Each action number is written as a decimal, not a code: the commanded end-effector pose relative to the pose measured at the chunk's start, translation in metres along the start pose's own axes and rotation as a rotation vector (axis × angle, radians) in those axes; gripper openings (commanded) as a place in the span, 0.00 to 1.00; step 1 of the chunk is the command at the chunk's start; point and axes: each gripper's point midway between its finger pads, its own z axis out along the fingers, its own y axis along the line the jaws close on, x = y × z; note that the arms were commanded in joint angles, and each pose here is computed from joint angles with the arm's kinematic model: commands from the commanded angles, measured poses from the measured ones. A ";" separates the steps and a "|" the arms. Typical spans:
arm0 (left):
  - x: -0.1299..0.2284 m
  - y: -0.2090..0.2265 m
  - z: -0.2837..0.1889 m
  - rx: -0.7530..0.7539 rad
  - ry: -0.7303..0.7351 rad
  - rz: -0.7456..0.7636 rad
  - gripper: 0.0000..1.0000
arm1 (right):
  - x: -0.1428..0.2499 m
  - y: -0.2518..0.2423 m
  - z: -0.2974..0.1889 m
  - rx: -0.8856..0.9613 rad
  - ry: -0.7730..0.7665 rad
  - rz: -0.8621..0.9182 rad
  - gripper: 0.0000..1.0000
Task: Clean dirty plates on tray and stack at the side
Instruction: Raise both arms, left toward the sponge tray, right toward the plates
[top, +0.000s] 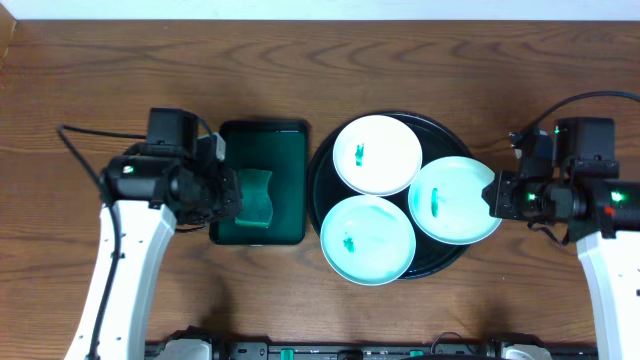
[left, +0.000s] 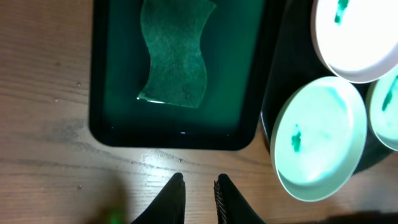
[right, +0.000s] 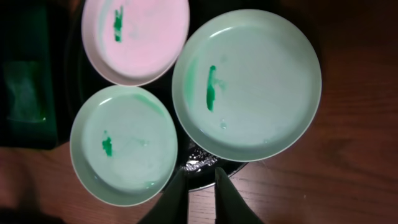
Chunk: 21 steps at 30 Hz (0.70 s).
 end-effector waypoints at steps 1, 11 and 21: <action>0.000 0.007 0.011 -0.039 0.005 -0.063 0.19 | 0.002 -0.006 0.010 0.020 0.038 -0.009 0.25; -0.005 0.008 0.019 -0.033 -0.017 -0.075 0.43 | 0.013 -0.006 0.051 -0.026 0.160 0.054 0.46; -0.009 0.007 0.019 -0.029 -0.029 -0.072 0.89 | 0.014 0.019 0.108 0.008 0.210 -0.117 0.47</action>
